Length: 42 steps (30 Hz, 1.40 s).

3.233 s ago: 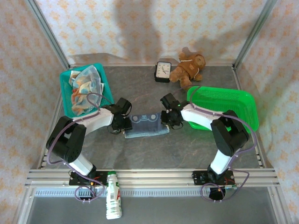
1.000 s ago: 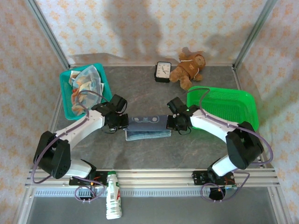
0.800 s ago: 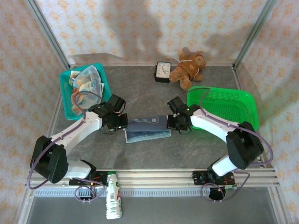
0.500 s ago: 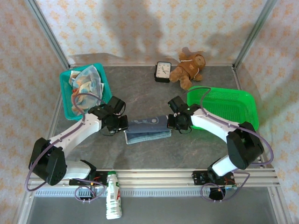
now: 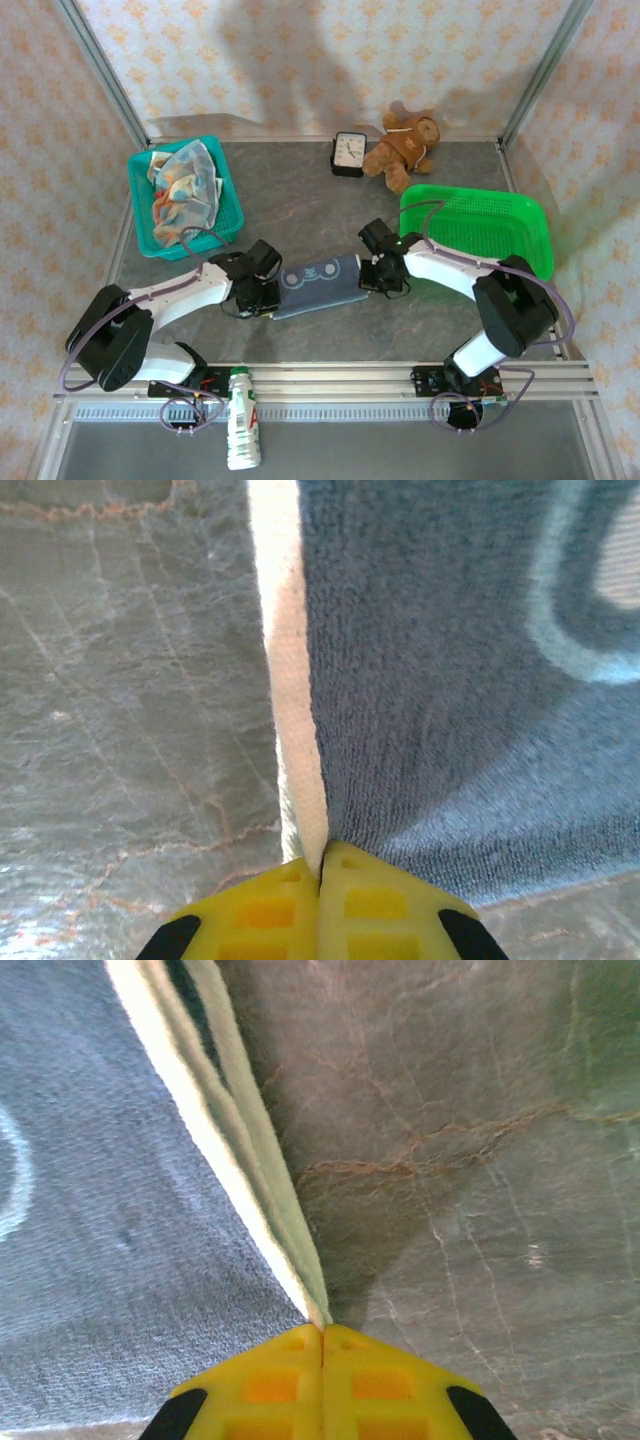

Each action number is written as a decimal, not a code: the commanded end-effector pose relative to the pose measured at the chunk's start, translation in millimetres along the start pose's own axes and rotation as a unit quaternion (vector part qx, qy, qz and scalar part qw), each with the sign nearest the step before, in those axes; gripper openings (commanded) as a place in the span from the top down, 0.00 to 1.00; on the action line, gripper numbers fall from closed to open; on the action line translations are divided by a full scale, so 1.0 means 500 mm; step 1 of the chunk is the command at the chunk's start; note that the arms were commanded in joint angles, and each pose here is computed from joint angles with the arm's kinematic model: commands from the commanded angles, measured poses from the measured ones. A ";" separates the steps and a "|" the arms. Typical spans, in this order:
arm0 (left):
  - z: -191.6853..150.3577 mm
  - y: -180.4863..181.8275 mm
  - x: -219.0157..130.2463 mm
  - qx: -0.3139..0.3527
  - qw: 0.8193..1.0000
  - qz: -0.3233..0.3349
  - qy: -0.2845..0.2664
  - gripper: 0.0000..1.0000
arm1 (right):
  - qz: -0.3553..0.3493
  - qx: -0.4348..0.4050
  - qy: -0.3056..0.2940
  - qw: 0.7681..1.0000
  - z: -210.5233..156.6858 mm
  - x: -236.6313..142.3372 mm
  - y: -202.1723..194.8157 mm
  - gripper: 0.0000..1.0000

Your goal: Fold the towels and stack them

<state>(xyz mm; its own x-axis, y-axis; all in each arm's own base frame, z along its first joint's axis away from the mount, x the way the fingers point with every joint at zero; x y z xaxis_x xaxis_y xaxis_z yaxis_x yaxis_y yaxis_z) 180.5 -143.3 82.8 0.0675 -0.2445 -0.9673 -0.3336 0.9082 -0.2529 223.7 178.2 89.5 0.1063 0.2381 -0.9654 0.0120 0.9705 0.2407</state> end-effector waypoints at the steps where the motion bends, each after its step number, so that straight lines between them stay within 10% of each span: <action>1: -0.010 0.008 0.023 -0.005 1.000 0.010 0.007 0.90 | -0.023 -0.009 0.003 1.000 -0.003 0.018 -0.013 0.95; 7: 0.004 -0.003 0.001 0.014 1.000 0.019 -0.005 0.56 | -0.014 -0.028 -0.026 0.999 0.016 -0.014 0.001 0.76; 15: 0.058 -0.024 -0.018 0.027 0.999 0.023 -0.036 0.59 | -0.021 -0.071 -0.099 0.992 0.052 -0.028 0.033 0.53; 42: 0.076 -0.005 0.051 0.014 0.998 0.051 -0.022 0.72 | -0.047 -0.122 -0.064 0.989 0.004 0.097 0.060 0.61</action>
<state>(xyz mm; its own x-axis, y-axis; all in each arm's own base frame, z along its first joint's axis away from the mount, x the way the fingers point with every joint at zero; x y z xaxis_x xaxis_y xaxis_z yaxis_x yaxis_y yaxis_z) 217.2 -141.7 74.0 0.0759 -0.1592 -0.9843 -0.3017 0.9372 -0.1749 250.2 214.1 76.4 0.3147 0.1673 -0.9343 -0.2000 0.9739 0.1070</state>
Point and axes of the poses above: each hand's point on the last joint's axis, 136 mm out from that joint toward the fingers, its own x axis out along the fingers, its own y axis along the line the jaws close on, z = x × y, the point moved 6 cm from there along -x, back along the fingers, and after that the axes turned 3 degrees about -x, right-handed, at the moved point
